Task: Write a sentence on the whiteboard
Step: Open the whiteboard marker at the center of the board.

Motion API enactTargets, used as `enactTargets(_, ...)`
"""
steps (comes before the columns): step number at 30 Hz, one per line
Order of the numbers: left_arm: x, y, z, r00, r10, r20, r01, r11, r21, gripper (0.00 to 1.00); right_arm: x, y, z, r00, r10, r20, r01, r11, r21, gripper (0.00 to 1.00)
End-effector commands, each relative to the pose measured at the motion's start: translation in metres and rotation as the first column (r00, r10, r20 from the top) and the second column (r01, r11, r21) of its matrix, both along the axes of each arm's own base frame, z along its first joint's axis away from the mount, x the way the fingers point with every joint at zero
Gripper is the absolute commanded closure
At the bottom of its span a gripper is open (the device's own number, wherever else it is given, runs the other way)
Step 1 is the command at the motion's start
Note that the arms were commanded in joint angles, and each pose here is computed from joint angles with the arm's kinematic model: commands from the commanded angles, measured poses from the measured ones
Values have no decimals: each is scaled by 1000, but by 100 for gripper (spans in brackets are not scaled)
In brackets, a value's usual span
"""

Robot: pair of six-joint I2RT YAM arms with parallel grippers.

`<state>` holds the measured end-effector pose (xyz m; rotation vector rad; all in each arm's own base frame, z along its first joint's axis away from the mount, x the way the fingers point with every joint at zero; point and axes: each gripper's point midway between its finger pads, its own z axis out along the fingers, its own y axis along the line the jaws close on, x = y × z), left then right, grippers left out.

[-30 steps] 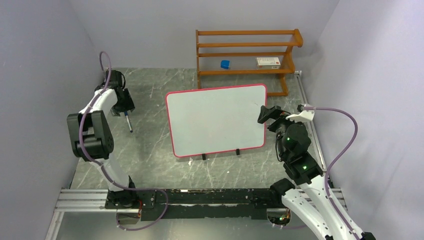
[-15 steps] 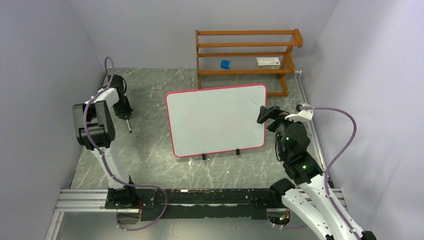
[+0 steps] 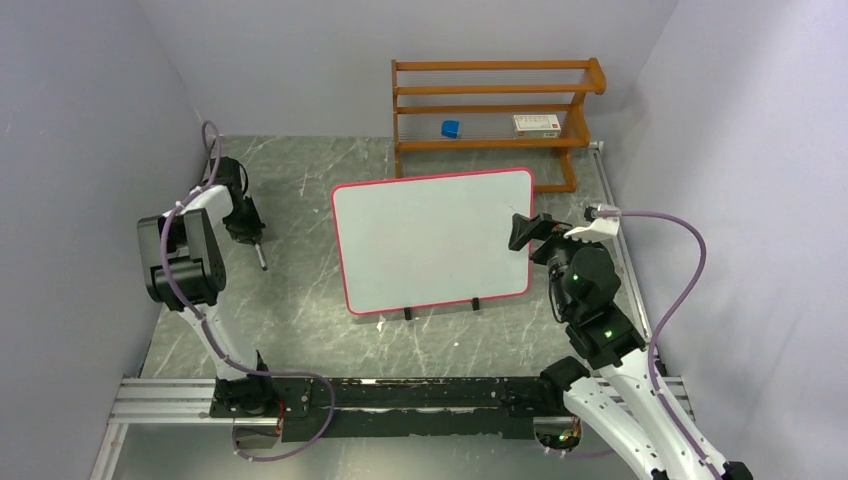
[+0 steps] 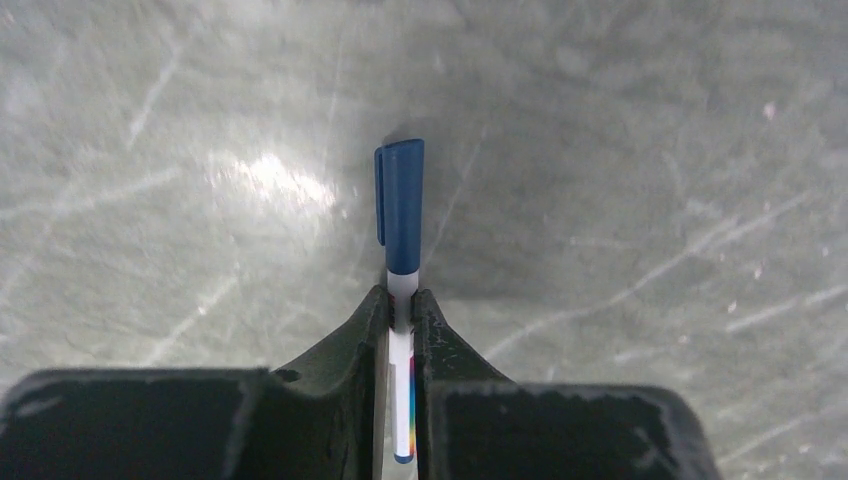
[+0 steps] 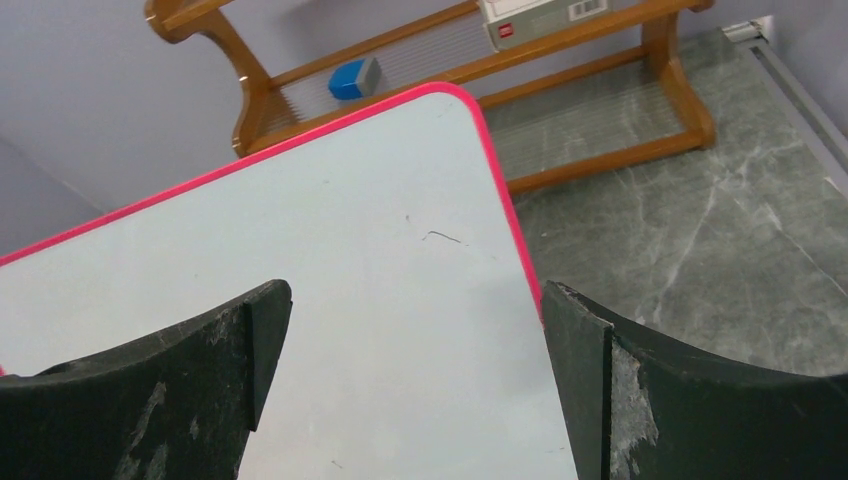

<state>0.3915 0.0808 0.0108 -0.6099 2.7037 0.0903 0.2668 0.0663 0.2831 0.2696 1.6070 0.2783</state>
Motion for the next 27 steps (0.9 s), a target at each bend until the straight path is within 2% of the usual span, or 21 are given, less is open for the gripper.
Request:
enactTargets(1, -6, -23, 30, 995, 7, 101, 4, 993, -115, 95, -2, 21, 13, 991, 124, 56, -123, 992, -21, 0)
enactTargets(8, -13, -52, 101, 946, 75, 317, 6, 969, -247, 95, 0, 61, 15, 944, 324, 63, -321, 945, -55, 1)
enactTargets(15, -29, -78, 179, 850, 200, 488, 8, 921, -390, 95, -9, 117, 30, 807, 572, 147, -572, 819, -45, 4)
enactTargets(21, -43, -98, 244, 756, 286, 589, 62, 865, -498, 95, -13, 146, 45, 729, 652, 209, -659, 751, -43, 4)
enactTargets(27, -45, -159, 309, 679, 285, 677, 253, 774, -580, 95, -15, 170, 58, 686, 685, 248, -690, 720, -79, 4)
